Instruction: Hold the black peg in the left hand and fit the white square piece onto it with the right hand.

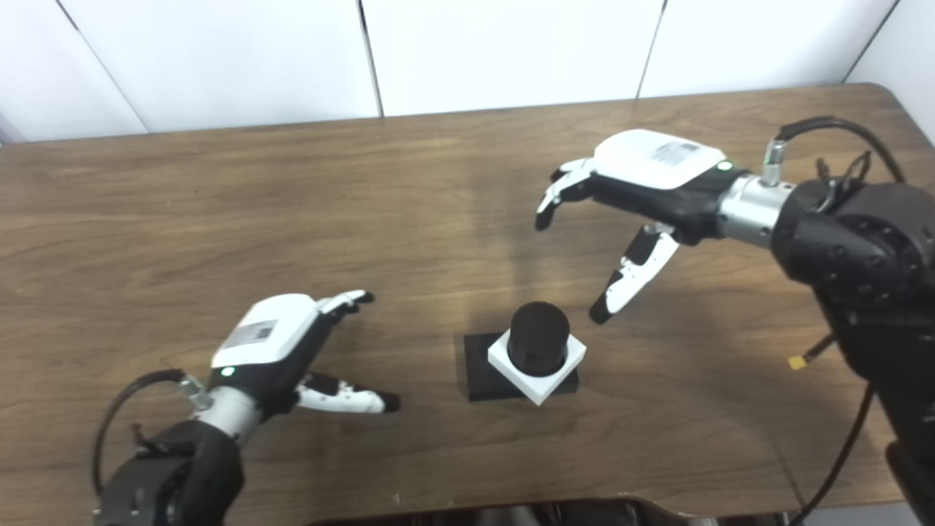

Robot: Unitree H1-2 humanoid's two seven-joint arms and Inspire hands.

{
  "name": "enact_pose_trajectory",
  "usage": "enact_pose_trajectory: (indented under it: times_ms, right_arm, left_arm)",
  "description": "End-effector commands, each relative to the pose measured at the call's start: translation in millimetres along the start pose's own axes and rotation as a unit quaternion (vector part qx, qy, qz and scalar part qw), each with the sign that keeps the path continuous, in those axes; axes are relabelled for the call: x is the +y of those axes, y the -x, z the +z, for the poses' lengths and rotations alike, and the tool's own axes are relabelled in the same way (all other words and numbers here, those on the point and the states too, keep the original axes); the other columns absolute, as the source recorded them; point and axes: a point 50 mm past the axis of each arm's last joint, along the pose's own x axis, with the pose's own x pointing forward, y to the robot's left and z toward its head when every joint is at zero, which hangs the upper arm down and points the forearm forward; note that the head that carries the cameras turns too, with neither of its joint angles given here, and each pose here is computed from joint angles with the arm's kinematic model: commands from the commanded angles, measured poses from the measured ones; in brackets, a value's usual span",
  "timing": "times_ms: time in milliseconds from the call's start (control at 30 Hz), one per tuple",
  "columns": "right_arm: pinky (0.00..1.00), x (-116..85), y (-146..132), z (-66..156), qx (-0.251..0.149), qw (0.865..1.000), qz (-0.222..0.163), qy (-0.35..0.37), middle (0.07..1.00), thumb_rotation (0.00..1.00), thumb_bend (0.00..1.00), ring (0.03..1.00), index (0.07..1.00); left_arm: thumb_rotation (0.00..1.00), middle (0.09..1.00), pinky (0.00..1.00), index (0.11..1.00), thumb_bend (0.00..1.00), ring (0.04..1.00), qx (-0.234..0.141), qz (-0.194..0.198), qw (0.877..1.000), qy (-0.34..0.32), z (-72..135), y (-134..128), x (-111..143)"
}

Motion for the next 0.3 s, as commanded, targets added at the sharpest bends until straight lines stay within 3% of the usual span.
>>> enact_pose_trajectory:
  times_ms: [0, 100, 200, 233, 267]
  right_arm:
    - [0.81, -16.0, 6.5, -4.6, 0.006, 0.999, -0.041, -0.001, 0.828, 0.43, 1.0, 0.914, 0.74]
    - [0.8, -11.7, 16.4, -16.6, 0.025, 0.998, -0.044, -0.048, 0.843, 0.47, 1.0, 0.918, 0.774]
    - [0.81, 1.1, 25.3, -29.0, 0.039, 0.994, -0.047, -0.092, 0.877, 0.7, 0.93, 0.919, 0.845]
    - [0.82, 7.0, 28.1, -32.4, 0.045, 0.992, -0.05, -0.111, 0.896, 0.84, 0.86, 0.92, 0.876]
    - [0.84, 14.3, 30.0, -35.7, 0.053, 0.988, -0.054, -0.133, 0.908, 0.92, 0.84, 0.923, 0.894]
  left_arm:
    - [0.56, 0.873, 0.74, 0.899, 1.0, 0.845, -0.016, 0.042, 0.999, -0.006, -1.1, 3.1, 17.6]
    - [0.59, 0.878, 0.7, 0.891, 1.0, 0.841, -0.009, 0.074, 0.996, 0.043, -14.7, 9.8, 23.2]
    - [0.6, 0.882, 0.68, 0.883, 0.99, 0.844, -0.014, 0.114, 0.988, 0.105, -25.1, 13.0, 21.2]
    - [0.6, 0.888, 0.7, 0.884, 0.95, 0.855, -0.02, 0.128, 0.983, 0.132, -27.8, 13.7, 19.1]
    - [0.59, 0.893, 0.73, 0.883, 0.91, 0.868, -0.026, 0.14, 0.977, 0.161, -30.2, 13.9, 16.5]
